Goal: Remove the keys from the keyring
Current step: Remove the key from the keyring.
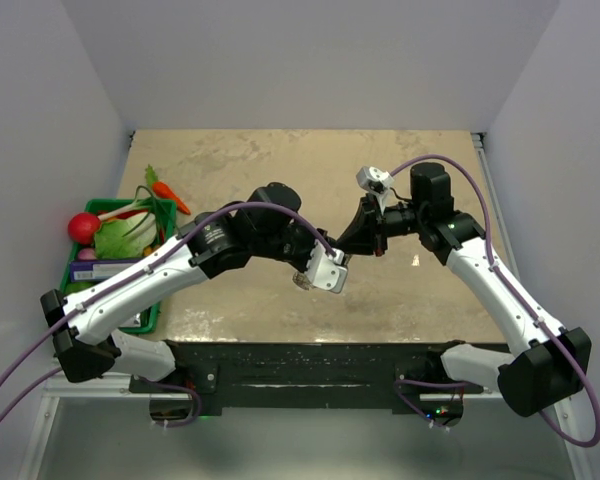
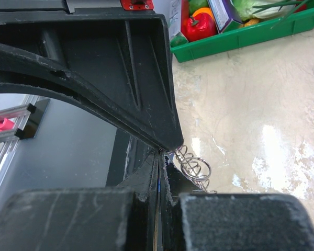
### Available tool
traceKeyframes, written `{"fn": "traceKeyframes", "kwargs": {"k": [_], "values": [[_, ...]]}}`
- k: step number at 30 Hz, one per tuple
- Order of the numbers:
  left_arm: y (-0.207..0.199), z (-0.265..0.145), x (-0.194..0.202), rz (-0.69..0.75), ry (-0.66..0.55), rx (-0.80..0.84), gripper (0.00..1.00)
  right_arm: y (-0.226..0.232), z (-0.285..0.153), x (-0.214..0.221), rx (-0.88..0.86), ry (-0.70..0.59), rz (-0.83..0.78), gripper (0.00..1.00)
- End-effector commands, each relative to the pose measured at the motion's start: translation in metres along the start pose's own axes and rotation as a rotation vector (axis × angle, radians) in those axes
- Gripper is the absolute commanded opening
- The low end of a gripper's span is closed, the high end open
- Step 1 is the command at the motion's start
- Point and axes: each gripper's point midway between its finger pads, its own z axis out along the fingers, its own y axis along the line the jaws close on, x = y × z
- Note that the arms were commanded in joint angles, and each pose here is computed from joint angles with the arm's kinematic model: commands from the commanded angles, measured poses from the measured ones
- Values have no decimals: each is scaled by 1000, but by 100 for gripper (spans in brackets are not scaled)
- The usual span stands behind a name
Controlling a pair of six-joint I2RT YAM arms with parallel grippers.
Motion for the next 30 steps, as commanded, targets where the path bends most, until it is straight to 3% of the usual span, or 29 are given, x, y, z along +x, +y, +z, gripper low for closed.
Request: {"fn": "traceKeyframes", "kwargs": {"k": [1, 5, 7, 14, 17, 26, 30], "values": [[7, 3, -6, 19, -15, -18, 25, 9, -3, -13, -13, -24, -57, 0], [8, 5, -5, 15, -9, -22, 29, 11, -3, -13, -15, -27, -62, 0], [8, 6, -5, 16, -9, -23, 22, 12, -3, -13, -17, -27, -62, 0], [10, 6, -7, 15, -15, -25, 12, 10, -3, -12, -15, -27, -61, 0], [8, 7, -8, 15, -17, -16, 0, 10, -3, -12, -14, -26, -58, 0], [3, 11, -8, -29, -41, -22, 0, 13, -5, -23, 1, -14, -85, 0], [6, 9, -8, -105, -88, -44, 0, 6, -12, -20, 50, 67, -178, 35]]}}
